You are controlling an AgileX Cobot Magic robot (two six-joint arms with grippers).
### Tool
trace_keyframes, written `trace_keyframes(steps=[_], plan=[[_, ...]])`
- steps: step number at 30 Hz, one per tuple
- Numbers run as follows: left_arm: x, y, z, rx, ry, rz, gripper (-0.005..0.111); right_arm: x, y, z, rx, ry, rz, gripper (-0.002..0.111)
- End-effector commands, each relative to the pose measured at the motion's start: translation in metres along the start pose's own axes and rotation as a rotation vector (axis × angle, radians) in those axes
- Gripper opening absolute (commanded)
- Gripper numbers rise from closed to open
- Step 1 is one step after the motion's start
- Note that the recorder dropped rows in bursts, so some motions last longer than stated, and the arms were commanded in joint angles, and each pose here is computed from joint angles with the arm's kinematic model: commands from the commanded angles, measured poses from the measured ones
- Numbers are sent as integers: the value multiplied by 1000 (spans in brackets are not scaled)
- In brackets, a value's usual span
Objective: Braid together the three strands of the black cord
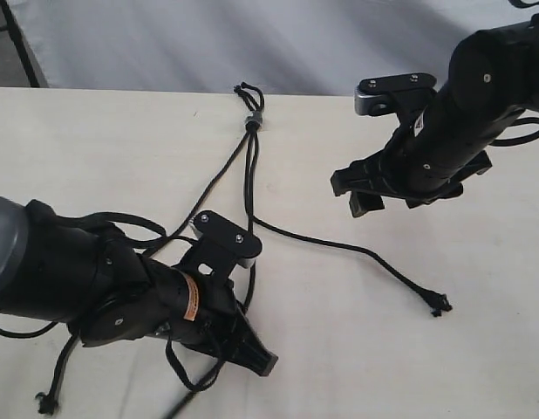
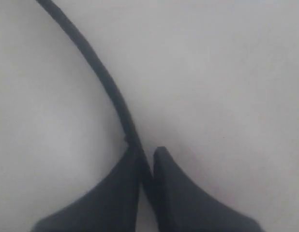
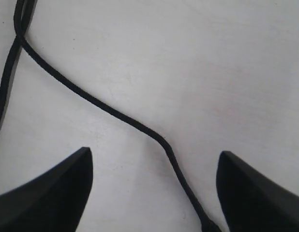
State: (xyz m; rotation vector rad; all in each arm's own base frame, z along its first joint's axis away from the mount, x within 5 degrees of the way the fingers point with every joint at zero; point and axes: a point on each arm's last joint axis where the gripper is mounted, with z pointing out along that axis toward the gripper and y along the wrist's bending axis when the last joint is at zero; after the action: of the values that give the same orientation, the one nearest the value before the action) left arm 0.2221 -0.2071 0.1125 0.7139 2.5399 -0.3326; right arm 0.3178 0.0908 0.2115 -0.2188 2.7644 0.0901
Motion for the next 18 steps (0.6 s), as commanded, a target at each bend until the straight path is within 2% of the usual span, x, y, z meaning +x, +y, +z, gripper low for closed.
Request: trace_keyframes(steps=[1,5,6,10,11,12,13,15,18], plan=[[6,-1,8,-5,36,19,0,5,-1,2,-2,-5,-19,68],[-2,3,-6,-12,12,47,0,6,-1,3,-2,-4,-23,68],[-8,12,-18,-38,21,50,0,6,-1,3,-1,-3,-25,68],[-30,67,-62,-154,-20,7,0,5,-1,3,-3,-13,-37,68],[-31,93,-72,-217,-36,-9,0,5,-1,3,-3,-18,-36,68],[-30,106,-76,-251,-34,-12,0,4,-1,3,-4,-21,-40,68],[-26,127,-80,-300,-30,-38,0,4,0,3,-4,-29,-46,68],[-17,151,-78,-328,-83,-116,0,2,0,3,-6,-44,-62,68],[-6,163,-67,-331,-111,-146,0,2,0,3,-5,-44,-70,68]])
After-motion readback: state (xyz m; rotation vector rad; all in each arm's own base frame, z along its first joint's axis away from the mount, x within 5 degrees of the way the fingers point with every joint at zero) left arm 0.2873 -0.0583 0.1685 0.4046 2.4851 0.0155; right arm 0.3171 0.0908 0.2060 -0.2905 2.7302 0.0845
